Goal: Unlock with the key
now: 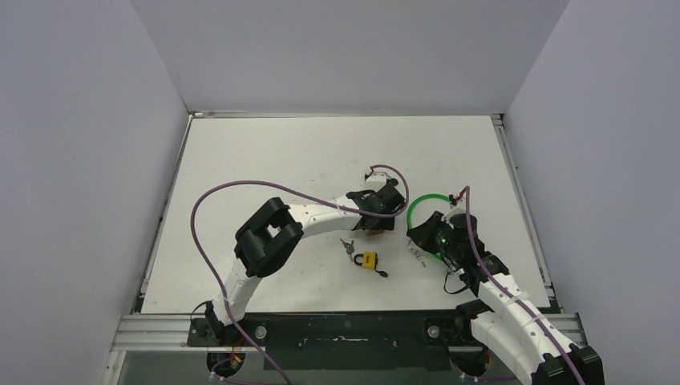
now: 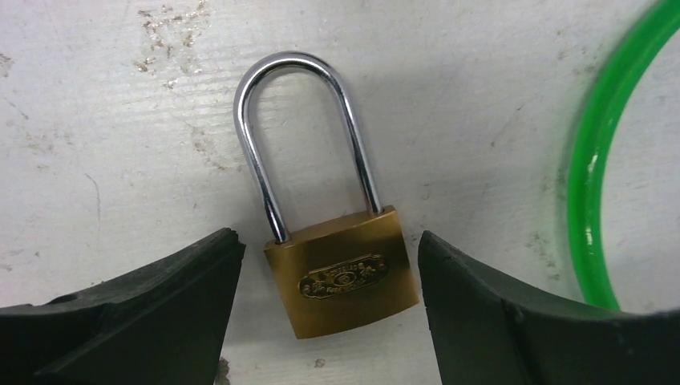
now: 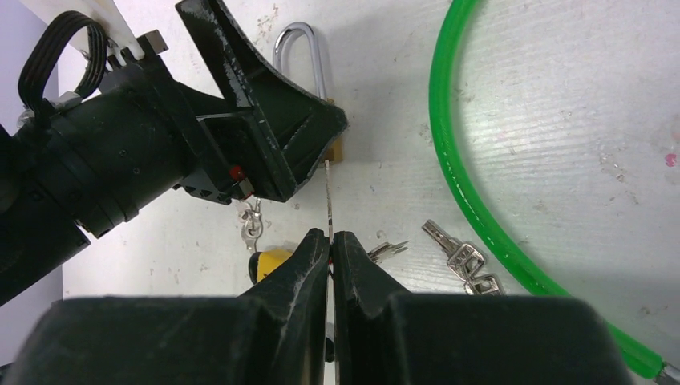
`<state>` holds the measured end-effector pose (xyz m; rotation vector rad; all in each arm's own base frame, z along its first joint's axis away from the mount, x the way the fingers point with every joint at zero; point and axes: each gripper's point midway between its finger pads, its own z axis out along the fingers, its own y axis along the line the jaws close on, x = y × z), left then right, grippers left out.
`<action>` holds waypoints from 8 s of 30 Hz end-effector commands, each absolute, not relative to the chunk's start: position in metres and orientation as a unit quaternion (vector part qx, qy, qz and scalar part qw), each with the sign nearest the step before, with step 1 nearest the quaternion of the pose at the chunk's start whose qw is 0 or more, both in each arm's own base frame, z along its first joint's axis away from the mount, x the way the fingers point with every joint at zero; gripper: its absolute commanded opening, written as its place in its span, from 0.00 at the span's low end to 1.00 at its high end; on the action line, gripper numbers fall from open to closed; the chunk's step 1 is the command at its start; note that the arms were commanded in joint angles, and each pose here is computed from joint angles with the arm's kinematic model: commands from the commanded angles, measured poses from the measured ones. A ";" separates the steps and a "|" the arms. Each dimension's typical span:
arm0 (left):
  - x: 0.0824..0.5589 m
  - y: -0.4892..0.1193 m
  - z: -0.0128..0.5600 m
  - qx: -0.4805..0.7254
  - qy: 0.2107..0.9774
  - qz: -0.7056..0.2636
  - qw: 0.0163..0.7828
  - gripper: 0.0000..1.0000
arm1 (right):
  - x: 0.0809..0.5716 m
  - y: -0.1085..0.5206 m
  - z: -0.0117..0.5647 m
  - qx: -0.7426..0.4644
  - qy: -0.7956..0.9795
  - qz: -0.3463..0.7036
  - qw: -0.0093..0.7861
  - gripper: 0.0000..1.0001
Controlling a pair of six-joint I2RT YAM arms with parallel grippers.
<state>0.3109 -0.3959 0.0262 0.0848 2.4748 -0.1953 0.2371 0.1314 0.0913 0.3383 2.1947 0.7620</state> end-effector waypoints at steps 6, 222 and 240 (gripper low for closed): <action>0.295 -0.359 0.019 0.081 0.952 0.041 0.293 0.56 | 0.248 0.122 0.108 0.137 0.854 0.278 0.418 0.00; 0.315 -0.242 0.187 -0.093 0.813 -0.410 0.402 0.00 | 0.287 0.315 0.173 0.012 0.795 0.496 0.348 0.70; 0.284 -0.261 0.235 0.146 0.748 -0.441 0.474 0.00 | 0.319 0.346 0.208 -0.047 0.806 0.482 0.341 0.68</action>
